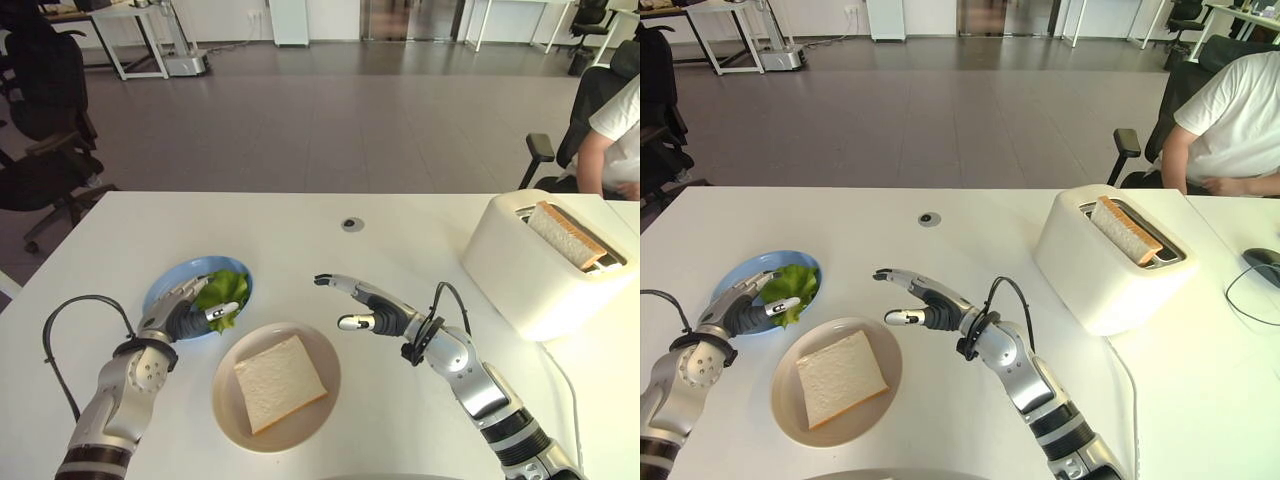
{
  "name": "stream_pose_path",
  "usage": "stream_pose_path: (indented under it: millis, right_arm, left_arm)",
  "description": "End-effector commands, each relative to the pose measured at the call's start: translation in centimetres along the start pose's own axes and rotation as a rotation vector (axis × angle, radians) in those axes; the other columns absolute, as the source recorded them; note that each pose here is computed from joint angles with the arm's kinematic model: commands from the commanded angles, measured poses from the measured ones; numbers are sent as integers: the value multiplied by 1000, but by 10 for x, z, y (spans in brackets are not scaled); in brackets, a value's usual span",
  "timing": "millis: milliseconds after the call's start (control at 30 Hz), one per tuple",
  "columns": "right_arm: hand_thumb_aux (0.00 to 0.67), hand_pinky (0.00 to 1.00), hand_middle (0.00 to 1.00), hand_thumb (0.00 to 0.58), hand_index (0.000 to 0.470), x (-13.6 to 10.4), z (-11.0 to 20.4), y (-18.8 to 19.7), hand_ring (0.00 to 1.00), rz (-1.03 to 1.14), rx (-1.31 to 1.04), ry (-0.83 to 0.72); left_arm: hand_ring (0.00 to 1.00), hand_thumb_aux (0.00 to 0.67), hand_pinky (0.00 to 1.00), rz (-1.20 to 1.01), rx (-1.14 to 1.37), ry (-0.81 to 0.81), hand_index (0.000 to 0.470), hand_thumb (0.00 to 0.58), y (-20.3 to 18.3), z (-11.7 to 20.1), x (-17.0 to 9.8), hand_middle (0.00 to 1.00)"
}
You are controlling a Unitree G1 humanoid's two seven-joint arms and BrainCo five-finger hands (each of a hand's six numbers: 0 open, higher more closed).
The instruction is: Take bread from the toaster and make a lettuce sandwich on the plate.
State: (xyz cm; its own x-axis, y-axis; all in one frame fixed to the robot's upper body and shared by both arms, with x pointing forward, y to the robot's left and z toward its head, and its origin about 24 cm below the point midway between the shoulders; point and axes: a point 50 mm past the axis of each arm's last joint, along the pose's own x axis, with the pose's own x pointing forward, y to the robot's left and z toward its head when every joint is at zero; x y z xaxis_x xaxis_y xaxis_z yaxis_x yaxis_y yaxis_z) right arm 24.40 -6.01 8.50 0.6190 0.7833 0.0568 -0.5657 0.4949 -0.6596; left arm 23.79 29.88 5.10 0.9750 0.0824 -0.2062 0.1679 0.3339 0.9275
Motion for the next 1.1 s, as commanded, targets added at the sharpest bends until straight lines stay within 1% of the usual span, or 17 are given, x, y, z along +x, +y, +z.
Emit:
stream_pose_path:
  millis: [33, 100, 133, 200, 267, 300, 333, 367, 400, 467, 533, 633, 667, 700, 733, 967, 1100]
  right_arm:
    - [0, 0, 0, 0, 0, -1, -2, 0, 0, 3, -3, 15]
    - [0, 0, 0, 0, 0, 0, -2, 0, 0, 4, -2, 14]
    - [0, 0, 0, 0, 0, 0, -2, 0, 0, 4, -2, 14]
    - [0, 0, 0, 0, 0, -1, -3, 0, 0, 3, -1, 15]
    - [0, 0, 0, 0, 0, -1, -3, 0, 0, 3, -1, 15]
    - [0, 0, 0, 0, 0, -1, -3, -1, 0, 3, -1, 15]
    - [0, 0, 0, 0, 0, -1, -3, -1, 0, 3, -1, 15]
    - [0, 0, 0, 0, 0, -1, -3, -1, 0, 2, -1, 15]
    - [0, 0, 0, 0, 0, -1, -3, -1, 0, 2, -1, 15]
    - [0, 0, 0, 0, 0, -1, -3, -1, 0, 1, -2, 14]
    - [0, 0, 0, 0, 0, 0, -3, -1, 0, 1, -2, 13]
    - [0, 0, 0, 0, 0, 0, -2, -1, 0, 2, -3, 10]
    - [0, 0, 0, 0, 0, 0, -2, -1, 0, 1, -3, 10]
    - [0, 0, 0, 0, 0, 0, -2, -1, 0, 0, -2, 10]
    - [0, 0, 0, 0, 0, 0, -2, -1, 0, -1, -2, 10]
    - [0, 0, 0, 0, 0, 0, -2, -1, 0, -1, -2, 8]
    - [0, 0, 0, 0, 0, 0, -2, -1, 0, 2, -1, 8]
  left_arm:
    - [0, 32, 0, -36, 38, 20, 22, 53, -11, -5, 6, 0]
    - [0, 79, 0, -41, 58, 31, 55, 128, -13, -8, 6, 0]
    - [0, 95, 0, -42, 69, 36, 66, 152, -13, -9, 7, 0]
    - [0, 100, 0, -48, 91, 42, 70, 160, -14, -10, 8, 0]
    - [0, 139, 0, -52, 105, 42, 98, 216, -15, -10, 8, 0]
    - [0, 152, 0, -53, 108, 41, 107, 234, -15, -10, 9, 0]
    - [0, 200, 0, -54, 109, 39, 140, 294, -15, -10, 9, 0]
    - [0, 279, 0, -54, 108, 36, 195, 382, -15, -9, 9, 0]
    - [0, 334, 0, -53, 101, 31, 234, 434, -15, -8, 9, 0]
    - [0, 376, 0, -57, 75, 21, 264, 468, -16, -6, 9, 0]
    - [0, 441, 0, -59, 56, 13, 310, 512, -16, -4, 8, 0]
    - [0, 536, 0, -56, 50, 8, 376, 557, -14, -2, 7, 0]
    - [0, 578, 0, -57, 49, 7, 405, 569, -14, -2, 7, 0]
    - [0, 602, 0, -59, 48, 6, 422, 574, -14, -2, 7, 0]
    - [0, 662, 0, -62, 47, 6, 464, 580, -14, -2, 7, 0]
    - [0, 670, 0, -91, 48, 2, 470, 580, -17, -1, 6, 0]
    - [0, 670, 0, -23, 61, -25, 470, 580, -2, 4, 4, 0]
